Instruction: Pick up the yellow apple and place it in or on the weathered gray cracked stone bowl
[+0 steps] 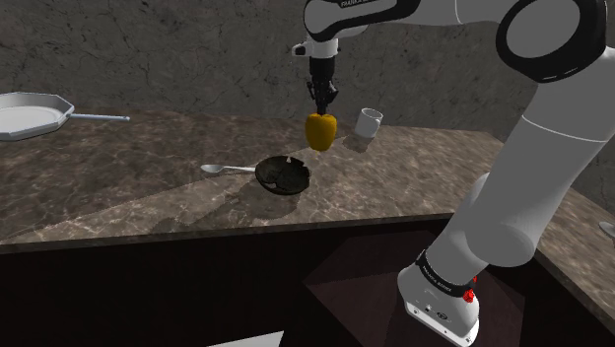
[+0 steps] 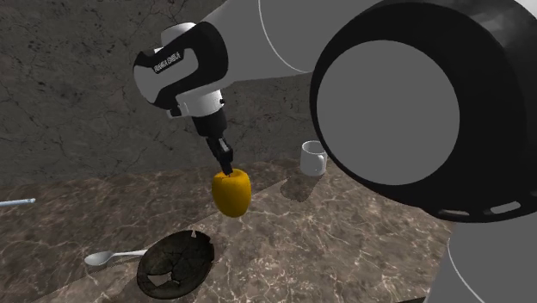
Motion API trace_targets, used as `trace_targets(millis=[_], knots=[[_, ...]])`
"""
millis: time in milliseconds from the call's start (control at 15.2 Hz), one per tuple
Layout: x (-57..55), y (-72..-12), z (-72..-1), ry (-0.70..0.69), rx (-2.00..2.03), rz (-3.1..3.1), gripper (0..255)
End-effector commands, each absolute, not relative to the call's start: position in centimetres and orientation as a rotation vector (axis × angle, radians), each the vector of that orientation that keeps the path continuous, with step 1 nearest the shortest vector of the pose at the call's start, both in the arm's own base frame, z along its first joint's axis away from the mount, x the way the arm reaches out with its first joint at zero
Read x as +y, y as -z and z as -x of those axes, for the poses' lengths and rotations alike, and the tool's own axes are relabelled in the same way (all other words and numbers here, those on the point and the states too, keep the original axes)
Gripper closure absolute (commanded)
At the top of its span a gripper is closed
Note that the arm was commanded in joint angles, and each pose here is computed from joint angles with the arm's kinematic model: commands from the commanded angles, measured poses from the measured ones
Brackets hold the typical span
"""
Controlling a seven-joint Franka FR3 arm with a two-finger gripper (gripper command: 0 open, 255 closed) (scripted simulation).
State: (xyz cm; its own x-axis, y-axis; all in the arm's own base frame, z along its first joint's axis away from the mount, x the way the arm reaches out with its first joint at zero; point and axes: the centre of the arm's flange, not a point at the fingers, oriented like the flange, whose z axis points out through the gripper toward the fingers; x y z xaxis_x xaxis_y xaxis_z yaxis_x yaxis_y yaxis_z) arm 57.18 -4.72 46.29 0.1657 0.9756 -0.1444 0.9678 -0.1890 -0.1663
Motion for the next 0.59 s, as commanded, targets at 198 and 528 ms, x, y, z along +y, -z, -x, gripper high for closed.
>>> trace_targets(millis=[198,528], knots=[[-4.7,-48.9,-57.0,-0.340,-1.977,2.371,255],[-4.7,-51.6,-57.0,-0.340,-1.977,2.371,255]])
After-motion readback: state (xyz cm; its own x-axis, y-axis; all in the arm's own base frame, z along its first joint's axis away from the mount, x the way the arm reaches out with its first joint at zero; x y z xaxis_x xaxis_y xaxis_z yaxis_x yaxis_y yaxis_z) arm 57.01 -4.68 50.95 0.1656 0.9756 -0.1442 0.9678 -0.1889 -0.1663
